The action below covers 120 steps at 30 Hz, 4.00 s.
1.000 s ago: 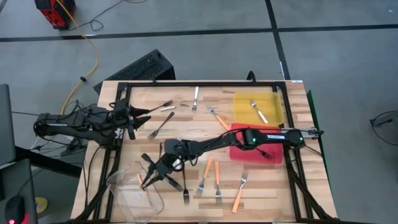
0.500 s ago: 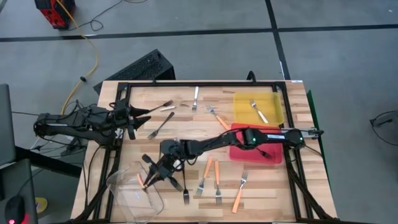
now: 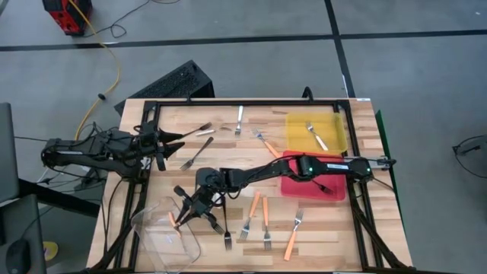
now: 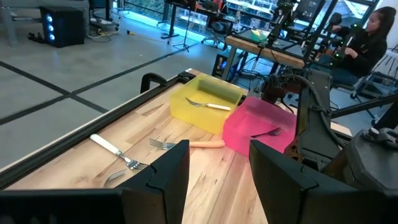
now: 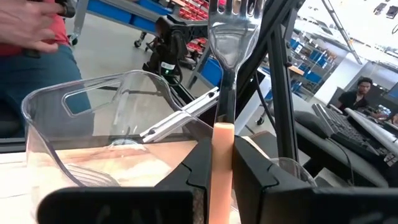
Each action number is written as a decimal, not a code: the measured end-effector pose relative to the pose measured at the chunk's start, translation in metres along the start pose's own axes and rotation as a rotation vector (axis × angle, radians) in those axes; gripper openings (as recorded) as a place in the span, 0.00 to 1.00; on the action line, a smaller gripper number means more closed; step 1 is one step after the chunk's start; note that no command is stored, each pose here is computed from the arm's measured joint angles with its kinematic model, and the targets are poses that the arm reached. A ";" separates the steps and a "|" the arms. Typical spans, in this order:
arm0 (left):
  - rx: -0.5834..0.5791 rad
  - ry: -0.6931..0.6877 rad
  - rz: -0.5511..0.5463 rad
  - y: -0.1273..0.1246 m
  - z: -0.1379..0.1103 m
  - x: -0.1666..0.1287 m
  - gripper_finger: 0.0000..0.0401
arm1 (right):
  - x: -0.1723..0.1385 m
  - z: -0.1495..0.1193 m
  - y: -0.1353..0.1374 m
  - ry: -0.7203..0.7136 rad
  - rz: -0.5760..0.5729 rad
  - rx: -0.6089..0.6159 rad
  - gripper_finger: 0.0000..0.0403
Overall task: Sort silverware by color (type)
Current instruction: Put the orange fork into the transparent bin
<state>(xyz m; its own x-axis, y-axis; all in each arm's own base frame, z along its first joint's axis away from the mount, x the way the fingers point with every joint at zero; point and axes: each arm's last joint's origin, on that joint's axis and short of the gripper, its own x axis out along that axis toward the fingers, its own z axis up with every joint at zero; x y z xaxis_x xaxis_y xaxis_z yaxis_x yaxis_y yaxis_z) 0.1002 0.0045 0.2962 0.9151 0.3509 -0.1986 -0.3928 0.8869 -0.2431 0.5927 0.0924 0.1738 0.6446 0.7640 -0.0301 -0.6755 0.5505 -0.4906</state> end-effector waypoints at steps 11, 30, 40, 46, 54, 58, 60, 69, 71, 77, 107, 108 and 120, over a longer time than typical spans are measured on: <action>0.000 -0.001 0.004 0.000 0.000 0.000 0.38 | 0.003 0.001 0.004 0.004 0.025 -0.021 0.16; 0.000 -0.006 0.018 0.000 0.000 0.000 0.38 | 0.003 -0.006 0.009 0.064 0.061 -0.017 0.22; 0.000 -0.006 0.018 0.000 0.000 0.000 0.38 | 0.002 -0.007 0.008 0.081 0.038 -0.017 0.23; 0.000 -0.006 0.018 0.001 0.000 0.000 0.38 | 0.002 -0.008 0.008 0.087 0.038 -0.012 0.24; 0.000 -0.006 0.018 0.000 0.000 0.000 0.38 | 0.002 -0.008 0.007 0.106 0.011 0.002 0.38; 0.000 -0.006 0.018 0.001 0.000 0.000 0.38 | 0.002 -0.008 0.007 0.114 0.001 0.001 0.42; 0.000 -0.006 0.018 0.001 0.000 0.000 0.38 | 0.002 -0.008 0.007 0.114 0.001 0.002 0.42; 0.016 0.032 0.031 0.002 -0.004 0.000 0.38 | -0.006 0.023 -0.010 0.092 -0.026 0.052 0.42; 0.009 0.036 0.033 0.002 -0.004 0.000 0.38 | -0.015 0.044 -0.021 0.107 -0.032 0.068 0.42; 0.003 0.040 0.011 0.001 -0.004 0.000 0.38 | -0.060 0.126 -0.046 0.312 -0.064 0.237 0.42; 0.016 0.064 0.022 0.002 -0.007 0.000 0.38 | -0.165 0.317 0.075 1.110 -0.079 0.942 0.37; 0.017 0.067 0.023 0.003 -0.007 0.000 0.38 | -0.159 0.316 0.085 1.151 -0.078 0.950 0.36; 0.036 0.066 0.026 0.003 -0.007 0.000 0.38 | -0.102 0.291 0.212 1.387 -0.047 0.828 0.34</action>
<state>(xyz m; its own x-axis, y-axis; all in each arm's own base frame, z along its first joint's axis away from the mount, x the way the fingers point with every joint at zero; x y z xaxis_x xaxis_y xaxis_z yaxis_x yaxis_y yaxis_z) 0.0981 0.0047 0.2892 0.8964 0.3541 -0.2666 -0.4113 0.8886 -0.2028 0.2797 0.2291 0.3270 0.1692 0.1184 -0.9784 -0.3488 0.9357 0.0530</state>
